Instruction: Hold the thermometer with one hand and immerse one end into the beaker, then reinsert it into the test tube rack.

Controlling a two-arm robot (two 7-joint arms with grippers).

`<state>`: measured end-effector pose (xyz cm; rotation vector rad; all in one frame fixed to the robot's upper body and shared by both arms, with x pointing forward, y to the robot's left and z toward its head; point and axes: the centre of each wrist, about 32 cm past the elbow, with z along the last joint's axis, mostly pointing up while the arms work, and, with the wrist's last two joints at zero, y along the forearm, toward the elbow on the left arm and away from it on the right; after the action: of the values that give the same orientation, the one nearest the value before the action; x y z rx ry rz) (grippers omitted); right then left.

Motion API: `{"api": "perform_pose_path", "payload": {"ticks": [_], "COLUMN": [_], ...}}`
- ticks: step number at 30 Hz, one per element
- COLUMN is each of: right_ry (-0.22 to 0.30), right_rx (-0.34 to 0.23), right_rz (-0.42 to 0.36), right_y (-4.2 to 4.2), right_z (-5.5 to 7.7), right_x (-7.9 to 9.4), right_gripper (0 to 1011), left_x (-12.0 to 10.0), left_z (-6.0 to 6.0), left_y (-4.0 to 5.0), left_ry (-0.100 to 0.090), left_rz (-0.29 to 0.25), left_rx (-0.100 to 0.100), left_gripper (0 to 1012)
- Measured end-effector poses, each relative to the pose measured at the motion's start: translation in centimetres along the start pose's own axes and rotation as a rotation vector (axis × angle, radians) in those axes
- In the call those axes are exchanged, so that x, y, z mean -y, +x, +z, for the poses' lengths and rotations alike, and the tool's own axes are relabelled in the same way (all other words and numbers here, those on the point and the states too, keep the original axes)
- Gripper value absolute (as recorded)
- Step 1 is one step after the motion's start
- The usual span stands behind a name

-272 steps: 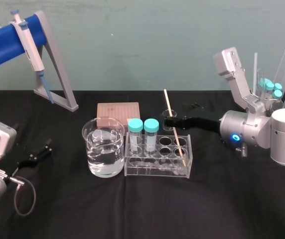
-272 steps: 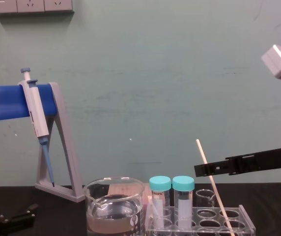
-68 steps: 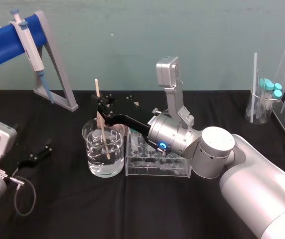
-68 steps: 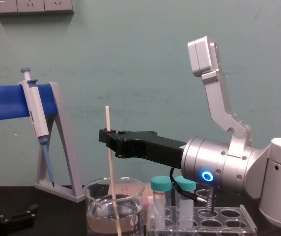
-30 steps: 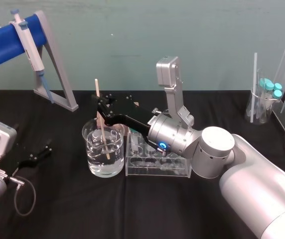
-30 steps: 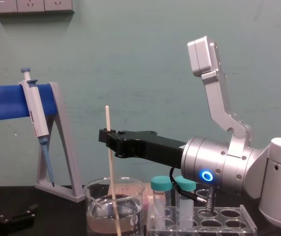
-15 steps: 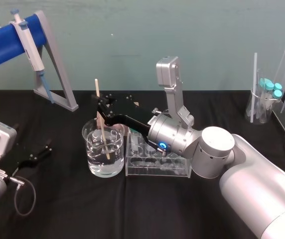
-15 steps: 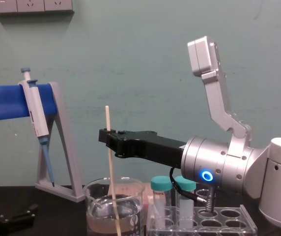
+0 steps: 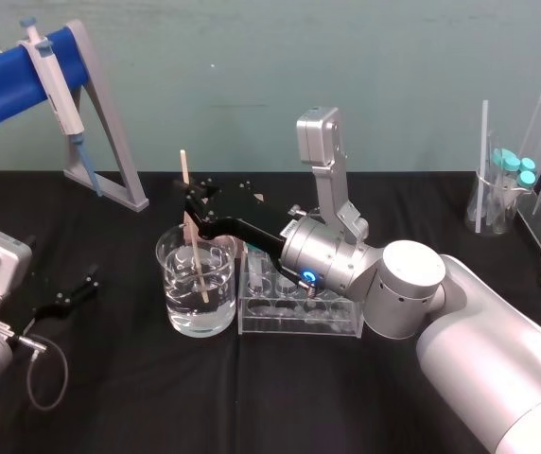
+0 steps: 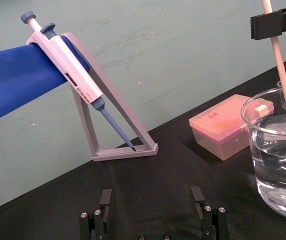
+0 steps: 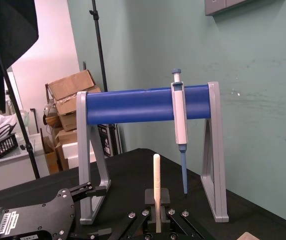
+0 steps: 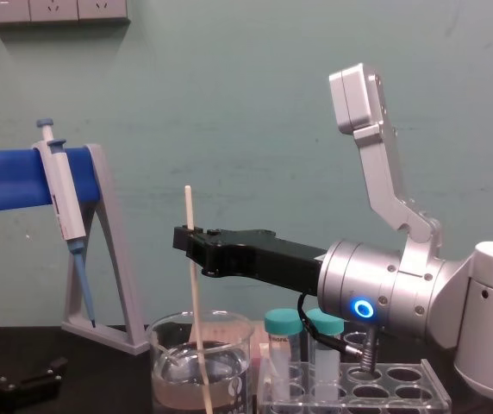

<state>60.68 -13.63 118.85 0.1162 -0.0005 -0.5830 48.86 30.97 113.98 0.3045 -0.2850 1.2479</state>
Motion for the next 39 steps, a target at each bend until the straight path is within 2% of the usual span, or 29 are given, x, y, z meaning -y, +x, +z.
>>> {"api": "perform_pose_path", "payload": {"ticks": [39], "right_ry": [0.0], "right_rx": [0.0], "right_rz": [0.0], "right_y": [0.0], "right_z": [0.0], "right_x": [0.0], "right_gripper": [48], "left_x": [0.0], "left_z": [0.0], "left_y": [0.0], "left_ry": [0.0], "left_rz": [0.0], "left_rx": [0.0], "left_gripper": [1004]}}
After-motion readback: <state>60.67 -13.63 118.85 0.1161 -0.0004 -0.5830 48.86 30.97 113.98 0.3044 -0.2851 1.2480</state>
